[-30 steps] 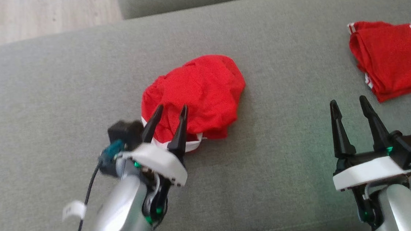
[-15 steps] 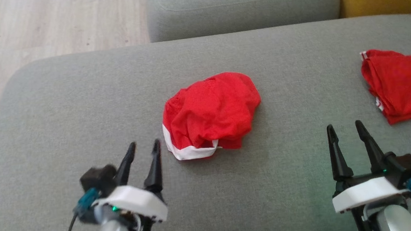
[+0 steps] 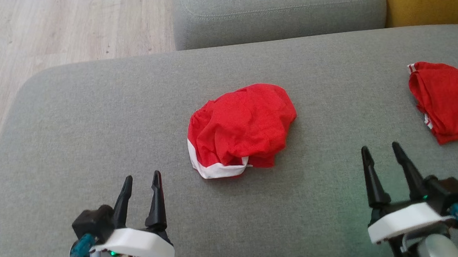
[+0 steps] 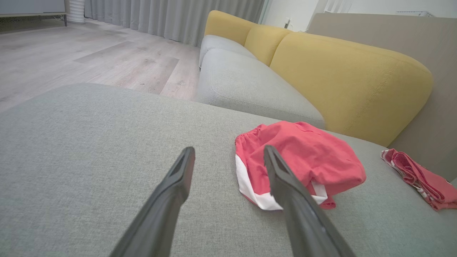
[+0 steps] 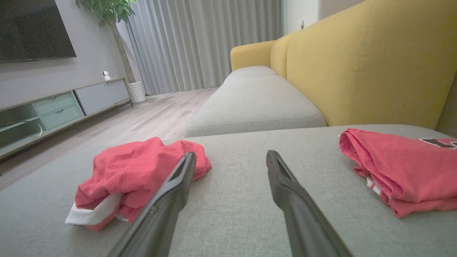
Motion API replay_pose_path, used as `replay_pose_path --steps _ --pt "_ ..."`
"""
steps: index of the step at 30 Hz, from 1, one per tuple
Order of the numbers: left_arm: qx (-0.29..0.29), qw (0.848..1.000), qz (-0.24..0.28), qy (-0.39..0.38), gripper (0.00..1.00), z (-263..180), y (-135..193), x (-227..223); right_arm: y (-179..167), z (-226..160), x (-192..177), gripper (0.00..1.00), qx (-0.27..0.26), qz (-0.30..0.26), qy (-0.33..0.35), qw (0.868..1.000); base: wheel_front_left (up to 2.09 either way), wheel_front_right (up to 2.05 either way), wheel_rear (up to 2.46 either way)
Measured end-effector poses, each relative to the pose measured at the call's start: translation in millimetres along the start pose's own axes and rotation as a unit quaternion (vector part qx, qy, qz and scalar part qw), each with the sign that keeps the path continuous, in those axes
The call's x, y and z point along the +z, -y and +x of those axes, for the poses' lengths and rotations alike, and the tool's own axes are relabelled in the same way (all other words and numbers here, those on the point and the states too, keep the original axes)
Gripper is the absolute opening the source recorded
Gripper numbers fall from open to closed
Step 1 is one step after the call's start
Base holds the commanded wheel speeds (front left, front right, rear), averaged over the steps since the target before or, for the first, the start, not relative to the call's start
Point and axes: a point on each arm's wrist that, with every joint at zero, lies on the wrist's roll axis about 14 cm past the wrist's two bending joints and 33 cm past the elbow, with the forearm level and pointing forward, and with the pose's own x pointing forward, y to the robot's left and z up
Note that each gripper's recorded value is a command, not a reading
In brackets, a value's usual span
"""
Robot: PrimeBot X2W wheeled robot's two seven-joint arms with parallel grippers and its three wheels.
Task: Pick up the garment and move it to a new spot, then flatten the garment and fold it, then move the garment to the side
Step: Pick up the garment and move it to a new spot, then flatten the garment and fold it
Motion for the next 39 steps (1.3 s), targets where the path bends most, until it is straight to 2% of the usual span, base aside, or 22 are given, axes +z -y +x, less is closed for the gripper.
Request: replay_pose_path --steps 9,39 --pt "0.003 1.000 0.002 0.003 1.00 -2 -1 2 -1 -5 -15 1.00 0.000 0.005 -0.022 1.000 0.00 0.00 0.00" --pt "0.009 1.000 -0.001 -0.009 1.00 -1 -5 -6 0 -3 -24 1.00 -0.001 0.007 -0.036 0.999 0.00 0.00 0.00"
